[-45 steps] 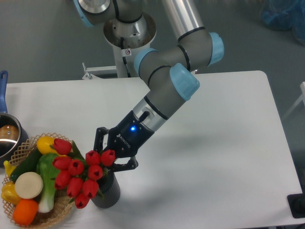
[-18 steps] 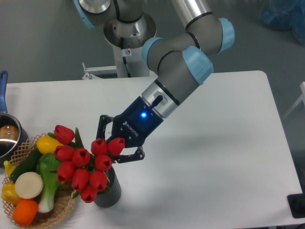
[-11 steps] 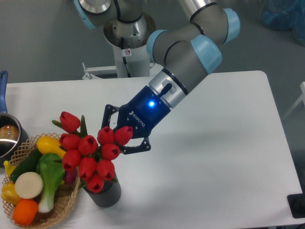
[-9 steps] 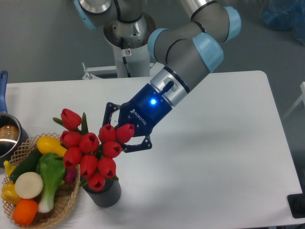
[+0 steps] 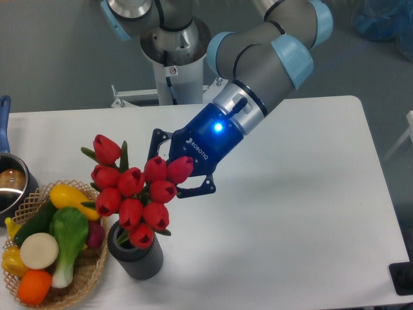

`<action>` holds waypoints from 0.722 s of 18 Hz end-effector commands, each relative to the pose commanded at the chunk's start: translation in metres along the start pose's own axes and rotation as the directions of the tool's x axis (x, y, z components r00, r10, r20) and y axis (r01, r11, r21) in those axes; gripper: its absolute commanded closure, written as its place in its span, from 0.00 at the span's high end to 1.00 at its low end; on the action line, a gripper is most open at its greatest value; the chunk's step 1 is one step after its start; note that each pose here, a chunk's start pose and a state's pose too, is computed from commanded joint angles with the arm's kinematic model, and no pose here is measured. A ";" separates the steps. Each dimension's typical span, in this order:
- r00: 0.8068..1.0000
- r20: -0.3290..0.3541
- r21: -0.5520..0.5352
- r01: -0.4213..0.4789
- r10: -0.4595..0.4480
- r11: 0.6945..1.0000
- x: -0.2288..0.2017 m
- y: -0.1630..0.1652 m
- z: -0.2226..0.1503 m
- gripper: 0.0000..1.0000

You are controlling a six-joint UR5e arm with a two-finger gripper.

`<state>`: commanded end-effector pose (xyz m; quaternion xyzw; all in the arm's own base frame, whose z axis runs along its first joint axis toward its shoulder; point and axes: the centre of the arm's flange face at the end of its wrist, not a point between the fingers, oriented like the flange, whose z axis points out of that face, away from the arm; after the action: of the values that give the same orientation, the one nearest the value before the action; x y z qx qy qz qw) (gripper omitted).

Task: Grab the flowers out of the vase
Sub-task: 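Lift the tulip bunch straight up until the stems clear the vase, then carry the held tulips away from the vase over the open table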

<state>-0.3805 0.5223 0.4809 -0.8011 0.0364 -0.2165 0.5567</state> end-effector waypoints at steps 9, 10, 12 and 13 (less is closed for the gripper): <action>0.995 0.102 0.043 -0.015 0.011 0.999 -0.020 -0.007 -0.067 0.00; 0.989 0.141 0.026 -0.054 0.050 0.998 -0.019 -0.008 -0.079 0.00; 0.967 0.233 -0.066 -0.094 0.107 0.993 -0.030 0.006 -0.090 0.00; 0.957 0.261 -0.101 -0.103 0.126 0.990 -0.035 0.010 -0.093 0.00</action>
<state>-0.4461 0.4476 0.4879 -0.8428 0.0167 -0.0724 0.5330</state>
